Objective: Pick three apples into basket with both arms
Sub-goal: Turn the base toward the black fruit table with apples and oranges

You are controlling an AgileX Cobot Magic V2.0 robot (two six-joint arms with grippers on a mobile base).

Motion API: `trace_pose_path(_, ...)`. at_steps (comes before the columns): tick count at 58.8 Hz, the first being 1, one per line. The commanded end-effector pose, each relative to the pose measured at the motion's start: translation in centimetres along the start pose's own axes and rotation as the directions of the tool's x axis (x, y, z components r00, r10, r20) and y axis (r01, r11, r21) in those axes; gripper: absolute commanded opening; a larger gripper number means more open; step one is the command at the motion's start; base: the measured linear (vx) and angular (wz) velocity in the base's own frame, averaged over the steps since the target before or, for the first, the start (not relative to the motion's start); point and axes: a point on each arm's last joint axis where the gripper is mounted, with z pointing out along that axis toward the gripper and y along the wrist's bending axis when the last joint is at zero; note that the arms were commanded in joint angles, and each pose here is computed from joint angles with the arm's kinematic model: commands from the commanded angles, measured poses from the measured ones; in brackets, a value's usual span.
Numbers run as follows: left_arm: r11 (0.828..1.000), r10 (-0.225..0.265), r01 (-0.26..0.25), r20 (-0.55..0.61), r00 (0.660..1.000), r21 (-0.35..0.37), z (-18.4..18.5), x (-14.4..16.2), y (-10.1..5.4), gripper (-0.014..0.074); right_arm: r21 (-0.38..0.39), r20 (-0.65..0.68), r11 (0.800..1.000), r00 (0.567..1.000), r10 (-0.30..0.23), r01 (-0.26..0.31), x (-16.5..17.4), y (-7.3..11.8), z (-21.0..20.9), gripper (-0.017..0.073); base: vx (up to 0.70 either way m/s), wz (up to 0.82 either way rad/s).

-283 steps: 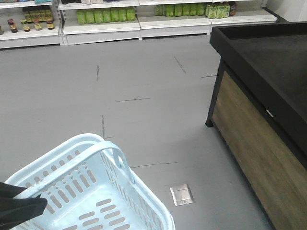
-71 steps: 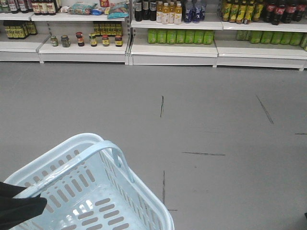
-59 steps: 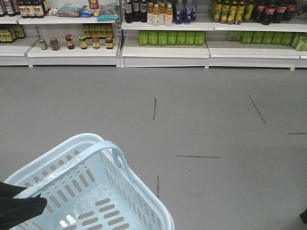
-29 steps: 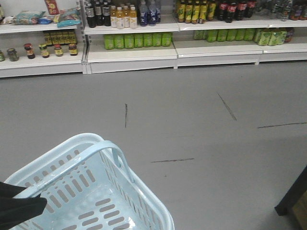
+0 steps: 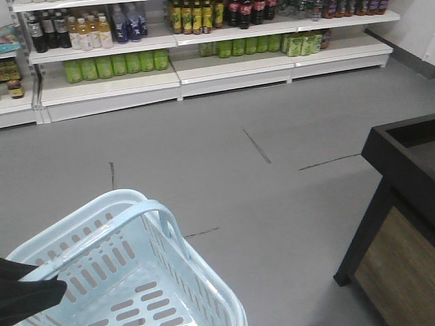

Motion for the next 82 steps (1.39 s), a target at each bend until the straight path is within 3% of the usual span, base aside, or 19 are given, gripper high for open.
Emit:
trace_pose_path(1,1.0,-0.022,0.022,0.116,0.993,0.001,-0.68,-1.4,-0.24,-0.0006,-0.008,0.074,1.0,0.997,-0.013,0.014,-0.36,0.05,-0.08,-0.0006,0.11,-0.43)
trace_pose_path(82,1.0,-0.022,0.022,0.116,0.993,0.001,-0.68,-1.4,-0.24,-0.0006,-0.008,0.074,1.0,0.997,-0.013,0.014,-0.36,0.05,-0.08,-0.0006,0.09,-0.39)
